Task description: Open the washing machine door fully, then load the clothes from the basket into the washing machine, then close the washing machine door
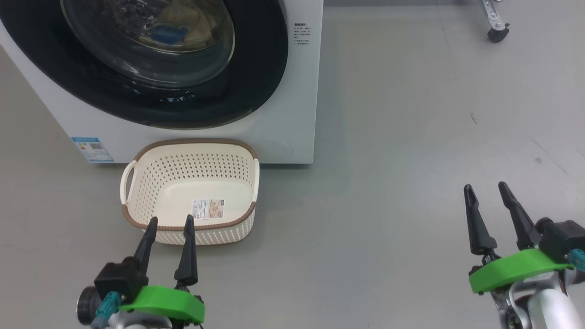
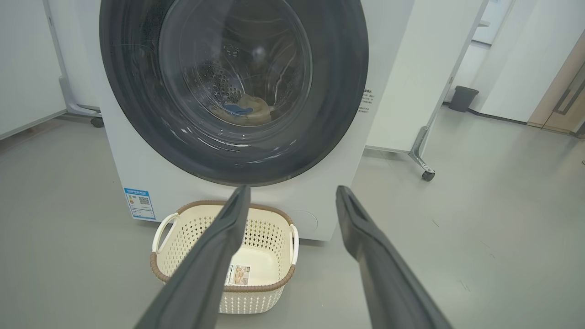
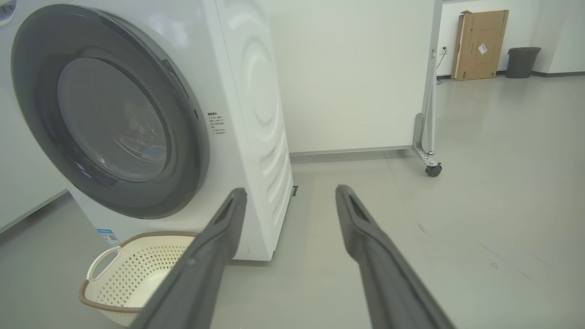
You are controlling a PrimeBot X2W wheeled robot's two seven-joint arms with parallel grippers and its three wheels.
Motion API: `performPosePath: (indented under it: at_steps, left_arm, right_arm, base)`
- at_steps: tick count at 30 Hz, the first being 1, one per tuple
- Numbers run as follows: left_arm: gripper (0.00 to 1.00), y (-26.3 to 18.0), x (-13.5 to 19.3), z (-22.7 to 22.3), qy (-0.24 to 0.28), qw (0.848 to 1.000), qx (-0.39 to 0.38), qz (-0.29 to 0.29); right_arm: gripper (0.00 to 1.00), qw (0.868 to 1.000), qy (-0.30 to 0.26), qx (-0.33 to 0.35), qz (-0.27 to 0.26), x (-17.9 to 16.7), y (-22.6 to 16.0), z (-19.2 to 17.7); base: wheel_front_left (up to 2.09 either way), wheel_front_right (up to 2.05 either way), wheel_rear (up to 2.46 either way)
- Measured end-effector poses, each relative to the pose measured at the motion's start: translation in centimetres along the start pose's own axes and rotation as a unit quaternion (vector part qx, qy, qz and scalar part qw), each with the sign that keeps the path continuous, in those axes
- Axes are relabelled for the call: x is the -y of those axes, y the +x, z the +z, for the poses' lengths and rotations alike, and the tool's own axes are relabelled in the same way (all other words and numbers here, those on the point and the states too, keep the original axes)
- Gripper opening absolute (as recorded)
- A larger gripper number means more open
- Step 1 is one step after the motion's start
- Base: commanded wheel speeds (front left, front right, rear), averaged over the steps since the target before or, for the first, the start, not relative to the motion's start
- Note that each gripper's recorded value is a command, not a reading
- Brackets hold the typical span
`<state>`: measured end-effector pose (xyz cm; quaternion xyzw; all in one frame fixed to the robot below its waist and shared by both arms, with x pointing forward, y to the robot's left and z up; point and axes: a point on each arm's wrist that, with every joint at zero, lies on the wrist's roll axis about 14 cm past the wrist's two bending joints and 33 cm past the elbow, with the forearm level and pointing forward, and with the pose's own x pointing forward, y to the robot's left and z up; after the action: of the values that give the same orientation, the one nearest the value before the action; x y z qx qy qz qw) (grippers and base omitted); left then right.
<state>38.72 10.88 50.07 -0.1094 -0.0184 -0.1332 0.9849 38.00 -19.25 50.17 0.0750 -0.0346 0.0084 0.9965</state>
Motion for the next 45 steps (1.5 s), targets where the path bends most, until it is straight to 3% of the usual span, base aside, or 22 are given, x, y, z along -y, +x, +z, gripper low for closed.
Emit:
performPosePath:
  at_steps: [45]
  left_arm:
    - [1.0,-0.8,-0.6,-0.7,-0.037,0.999,-0.011,0.01]
  right_arm:
    - [1.0,1.0,0.0,0.003,0.009,-0.5,0.2,0.2]
  base:
    - [0.0,0.0,0.0]
